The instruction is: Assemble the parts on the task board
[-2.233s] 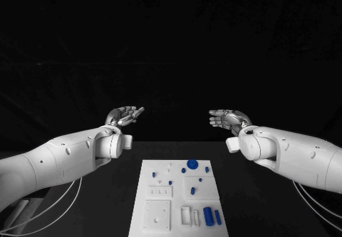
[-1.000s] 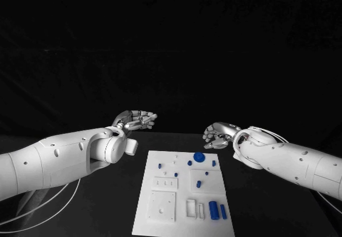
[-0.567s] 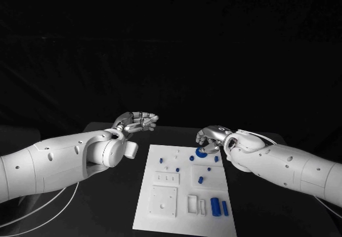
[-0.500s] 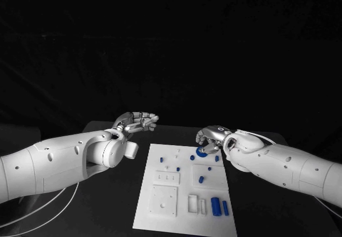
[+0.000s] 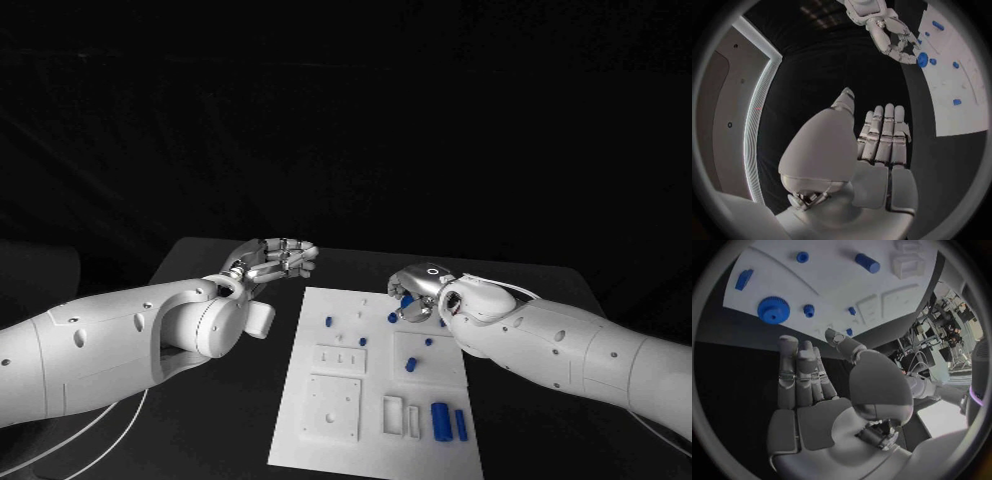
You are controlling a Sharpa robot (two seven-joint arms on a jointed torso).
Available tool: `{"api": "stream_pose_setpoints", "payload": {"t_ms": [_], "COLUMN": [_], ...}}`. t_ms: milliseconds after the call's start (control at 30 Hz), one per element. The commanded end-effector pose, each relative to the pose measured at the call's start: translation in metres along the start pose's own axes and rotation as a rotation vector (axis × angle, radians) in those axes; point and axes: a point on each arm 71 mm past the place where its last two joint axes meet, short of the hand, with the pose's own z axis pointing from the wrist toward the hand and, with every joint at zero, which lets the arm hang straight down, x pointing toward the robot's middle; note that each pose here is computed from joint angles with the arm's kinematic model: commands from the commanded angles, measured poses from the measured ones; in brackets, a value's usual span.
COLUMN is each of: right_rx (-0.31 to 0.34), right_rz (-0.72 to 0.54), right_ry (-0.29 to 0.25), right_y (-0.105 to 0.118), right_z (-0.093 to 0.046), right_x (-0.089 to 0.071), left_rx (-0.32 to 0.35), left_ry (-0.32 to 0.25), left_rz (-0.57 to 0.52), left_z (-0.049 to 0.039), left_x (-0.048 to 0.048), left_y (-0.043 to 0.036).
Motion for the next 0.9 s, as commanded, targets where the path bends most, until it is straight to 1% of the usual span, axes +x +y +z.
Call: {"api": "stream_pose_setpoints", "payload": {"t_ms": [33, 233, 467, 667, 900], "right_rx": [0.006, 0.003, 0.006, 0.007, 0.020], "right_rz": [-0.045, -0.051, -0.061, -0.061, -0.080], "right_ry": [-0.003, 0.006, 0.013, 0.002, -0.018], "right_y": [-0.0011, -0.0006, -0.0017, -0.0039, -0.0071], "right_z": [-0.0002, -0.0008, -0.0006, -0.0008, -0.0031], "right_x": [0.0026, 0.0078, 0.0098, 0.0091, 0.0076], "left_rx": [0.022, 0.021, 0.020, 0.008, 0.004], "left_ry": [0.007, 0.017, 0.021, 0.038, 0.036], "left_rz": [0.010, 0.007, 0.005, -0.001, -0.001], "left_z": [-0.0015, -0.0021, -0.0034, -0.0045, -0.0050], "left_x": [0.0018, 0.0033, 0.0054, 0.0084, 0.0066], "left_y": [-0.0026, -0.0027, -0.0030, -0.0026, -0.0027]}}
